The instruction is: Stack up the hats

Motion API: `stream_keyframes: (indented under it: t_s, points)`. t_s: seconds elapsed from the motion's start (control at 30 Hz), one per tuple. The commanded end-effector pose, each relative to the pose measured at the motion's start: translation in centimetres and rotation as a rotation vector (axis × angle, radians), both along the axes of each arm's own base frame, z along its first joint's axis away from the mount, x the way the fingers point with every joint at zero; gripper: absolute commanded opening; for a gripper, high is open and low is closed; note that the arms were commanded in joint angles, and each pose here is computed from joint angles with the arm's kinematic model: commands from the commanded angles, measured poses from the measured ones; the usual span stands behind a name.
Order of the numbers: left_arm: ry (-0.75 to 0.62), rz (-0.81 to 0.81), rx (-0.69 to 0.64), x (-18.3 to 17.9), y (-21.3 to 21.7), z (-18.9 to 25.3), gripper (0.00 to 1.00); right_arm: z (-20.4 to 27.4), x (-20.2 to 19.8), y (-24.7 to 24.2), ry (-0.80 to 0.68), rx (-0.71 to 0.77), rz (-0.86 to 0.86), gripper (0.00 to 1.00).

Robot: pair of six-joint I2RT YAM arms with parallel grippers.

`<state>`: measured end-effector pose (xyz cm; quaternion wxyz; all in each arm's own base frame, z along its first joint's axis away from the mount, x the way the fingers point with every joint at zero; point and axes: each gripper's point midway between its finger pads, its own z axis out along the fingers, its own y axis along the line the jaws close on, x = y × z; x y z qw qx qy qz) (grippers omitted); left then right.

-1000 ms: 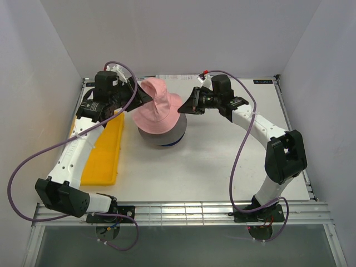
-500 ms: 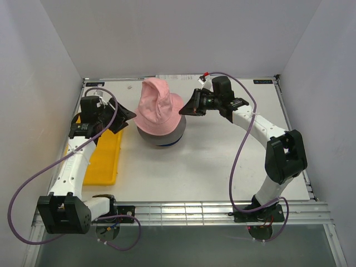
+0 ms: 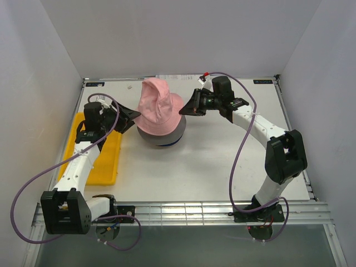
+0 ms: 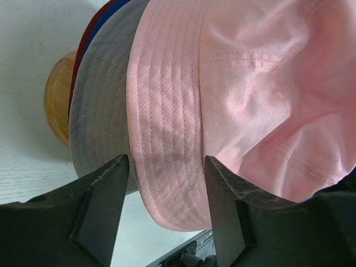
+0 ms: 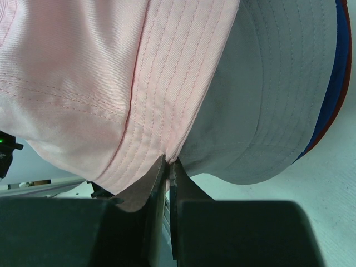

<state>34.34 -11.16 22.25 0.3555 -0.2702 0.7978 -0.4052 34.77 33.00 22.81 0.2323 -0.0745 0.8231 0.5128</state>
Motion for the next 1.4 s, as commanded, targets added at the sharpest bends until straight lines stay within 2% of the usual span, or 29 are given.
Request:
stream_keyframes:
  t_s: [0.0,0.13,0.17,0.23,0.3,0.4,0.43,0.67,0.97,1.37]
  points:
    - [-0.105,0.014,-0.043,0.5,0.0,1.5,0.65,-0.3,-0.3,-0.3,-0.011,-0.011,0.011,0.08]
    - [-0.11,0.024,-0.063,0.7,-0.1,0.9,0.52,-0.6,-0.3,-0.5,-0.01,-0.015,0.01,0.08]
    - [-0.111,0.025,-0.061,0.7,0.0,0.8,0.44,-0.6,-0.3,-0.5,-0.01,-0.017,0.011,0.08]
    - [-0.109,0.034,-0.052,0.8,0.2,0.6,0.33,-1.1,-0.3,-0.7,-0.003,-0.023,0.008,0.08]
    - [-0.109,0.035,-0.046,0.9,0.2,0.5,0.17,-1.7,-0.3,-0.9,0.003,-0.031,0.004,0.08]
    - [-0.107,0.031,-0.034,1.1,0.3,0.4,0.06,-2.5,-0.3,-1.3,0.012,-0.043,-0.005,0.08]
    - [-0.104,0.032,-0.034,1.1,0.3,0.3,0.0,-2.9,-0.3,-1.5,0.021,-0.048,-0.009,0.08]
    - [-0.063,0.027,-0.011,1.1,0.4,-1.4,0.0,-3.6,-0.1,-2.4,0.029,-0.061,-0.028,0.08]
    - [0.072,0.052,0.032,0.8,1.0,-5.4,0.0,-5.3,-0.4,-2.6,0.066,-0.082,-0.032,0.08]
    - [0.171,0.047,0.076,0.9,1.4,-8.8,0.0,-8.2,-0.9,-3.0,0.103,-0.136,-0.036,0.08]
